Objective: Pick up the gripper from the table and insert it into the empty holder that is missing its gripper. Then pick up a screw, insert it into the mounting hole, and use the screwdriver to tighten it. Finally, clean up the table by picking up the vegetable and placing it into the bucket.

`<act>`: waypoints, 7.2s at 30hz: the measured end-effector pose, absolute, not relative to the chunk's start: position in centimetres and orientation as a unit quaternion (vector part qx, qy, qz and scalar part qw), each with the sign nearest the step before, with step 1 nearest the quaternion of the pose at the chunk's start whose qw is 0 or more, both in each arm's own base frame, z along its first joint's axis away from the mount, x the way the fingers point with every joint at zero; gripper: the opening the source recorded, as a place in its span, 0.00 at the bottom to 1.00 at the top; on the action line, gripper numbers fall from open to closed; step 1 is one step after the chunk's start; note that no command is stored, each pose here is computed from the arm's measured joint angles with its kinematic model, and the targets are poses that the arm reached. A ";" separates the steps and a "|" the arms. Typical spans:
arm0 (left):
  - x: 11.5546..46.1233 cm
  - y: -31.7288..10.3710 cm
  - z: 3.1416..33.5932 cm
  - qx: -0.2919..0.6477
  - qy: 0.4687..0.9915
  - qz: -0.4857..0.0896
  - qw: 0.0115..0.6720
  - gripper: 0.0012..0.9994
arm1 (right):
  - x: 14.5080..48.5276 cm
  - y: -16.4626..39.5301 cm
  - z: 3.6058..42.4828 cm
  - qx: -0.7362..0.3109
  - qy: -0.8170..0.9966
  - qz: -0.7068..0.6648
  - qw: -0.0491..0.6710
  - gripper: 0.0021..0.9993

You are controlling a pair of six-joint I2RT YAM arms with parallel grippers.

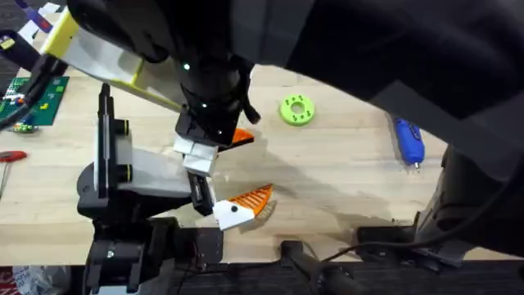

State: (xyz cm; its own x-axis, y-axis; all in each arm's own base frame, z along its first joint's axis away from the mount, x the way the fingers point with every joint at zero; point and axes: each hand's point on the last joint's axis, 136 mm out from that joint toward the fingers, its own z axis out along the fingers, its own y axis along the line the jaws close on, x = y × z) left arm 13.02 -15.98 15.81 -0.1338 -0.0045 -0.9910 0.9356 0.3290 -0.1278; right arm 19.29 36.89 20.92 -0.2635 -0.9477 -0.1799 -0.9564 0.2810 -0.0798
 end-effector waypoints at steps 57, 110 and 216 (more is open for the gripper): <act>13.7 -15.7 15.8 0.372 0.619 -0.421 0.549 0.00 | 18.3 30.9 26.5 -0.416 0.892 0.089 0.151 1.00; 13.7 -15.7 15.8 0.372 0.619 -0.421 0.549 0.00 | 26.3 -3.9 18.7 0.069 0.986 -0.075 0.129 1.00; 13.8 -15.7 15.8 0.371 0.619 -0.420 0.550 0.00 | 35.5 -1.1 21.5 -0.069 0.972 -0.003 0.226 0.02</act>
State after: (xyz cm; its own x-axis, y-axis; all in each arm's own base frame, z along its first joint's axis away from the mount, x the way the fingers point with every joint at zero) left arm 13.77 -15.70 15.84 -0.1196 -0.0024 -0.9928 0.9212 0.3727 -0.1119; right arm 35.50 -1.12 21.55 -0.8879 -0.1361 -0.4395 -0.1333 0.9904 -0.0373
